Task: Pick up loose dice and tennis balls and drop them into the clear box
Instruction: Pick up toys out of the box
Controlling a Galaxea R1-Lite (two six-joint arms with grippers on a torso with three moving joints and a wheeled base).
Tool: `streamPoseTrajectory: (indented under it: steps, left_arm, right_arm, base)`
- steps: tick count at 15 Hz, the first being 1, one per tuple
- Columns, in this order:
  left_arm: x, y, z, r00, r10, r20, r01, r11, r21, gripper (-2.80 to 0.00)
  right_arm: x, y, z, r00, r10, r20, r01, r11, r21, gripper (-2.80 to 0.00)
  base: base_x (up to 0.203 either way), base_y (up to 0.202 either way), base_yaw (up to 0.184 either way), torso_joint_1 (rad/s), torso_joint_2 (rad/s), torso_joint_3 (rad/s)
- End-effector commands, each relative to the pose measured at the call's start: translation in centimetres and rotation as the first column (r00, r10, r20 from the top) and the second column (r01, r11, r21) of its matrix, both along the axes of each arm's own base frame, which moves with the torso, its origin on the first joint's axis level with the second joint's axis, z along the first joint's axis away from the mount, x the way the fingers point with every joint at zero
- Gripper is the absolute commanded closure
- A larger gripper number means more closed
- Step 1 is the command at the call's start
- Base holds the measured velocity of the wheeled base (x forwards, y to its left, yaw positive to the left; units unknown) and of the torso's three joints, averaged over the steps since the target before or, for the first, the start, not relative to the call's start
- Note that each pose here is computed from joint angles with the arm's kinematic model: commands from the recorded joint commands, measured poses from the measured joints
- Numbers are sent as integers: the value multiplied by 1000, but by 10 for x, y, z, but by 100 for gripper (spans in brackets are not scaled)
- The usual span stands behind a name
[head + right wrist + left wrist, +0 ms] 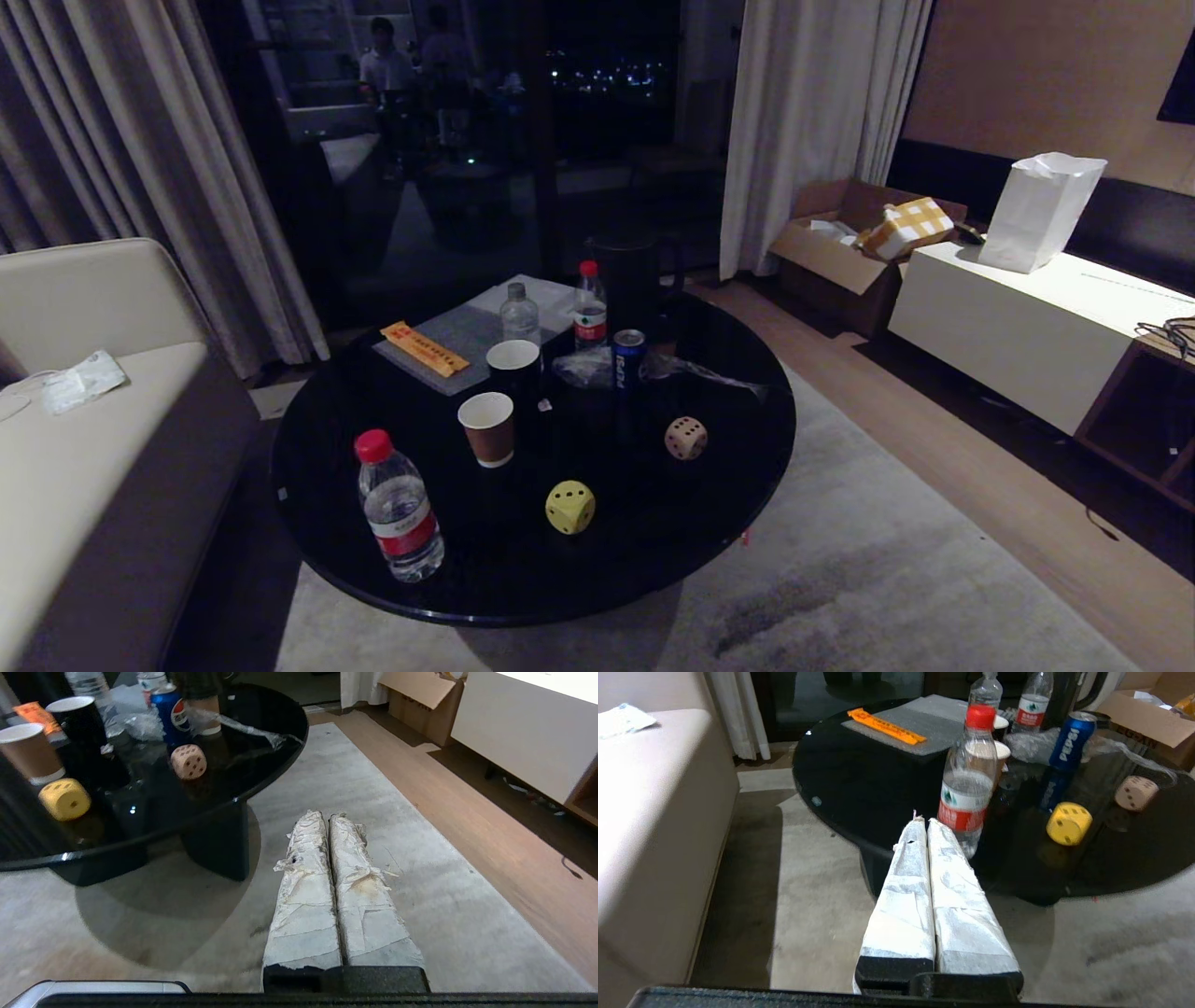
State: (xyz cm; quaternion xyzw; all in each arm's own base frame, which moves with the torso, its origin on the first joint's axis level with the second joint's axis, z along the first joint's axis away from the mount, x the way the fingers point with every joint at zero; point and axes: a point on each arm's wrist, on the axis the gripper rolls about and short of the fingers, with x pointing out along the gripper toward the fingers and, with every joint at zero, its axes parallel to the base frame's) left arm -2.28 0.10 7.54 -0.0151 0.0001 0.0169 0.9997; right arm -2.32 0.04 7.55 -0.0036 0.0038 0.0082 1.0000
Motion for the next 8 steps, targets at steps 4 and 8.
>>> streamPoseTrajectory:
  steps: [4, 8]
  left_arm:
    - [0, 0, 0, 1000, 1, -4, -1, 1000, -1, 0]
    - [0, 0, 0, 1000, 1, -3, -1, 1000, 0, 0]
  right_arm:
    - [0, 0, 0, 1000, 2, -2, -2, 1000, 0, 0]
    - [0, 0, 0, 1000, 1, -2, -1, 1000, 0, 0]
  base:
    - [180, 0, -1, 1, 6, 2]
    - [178, 0, -1, 4, 1, 1]
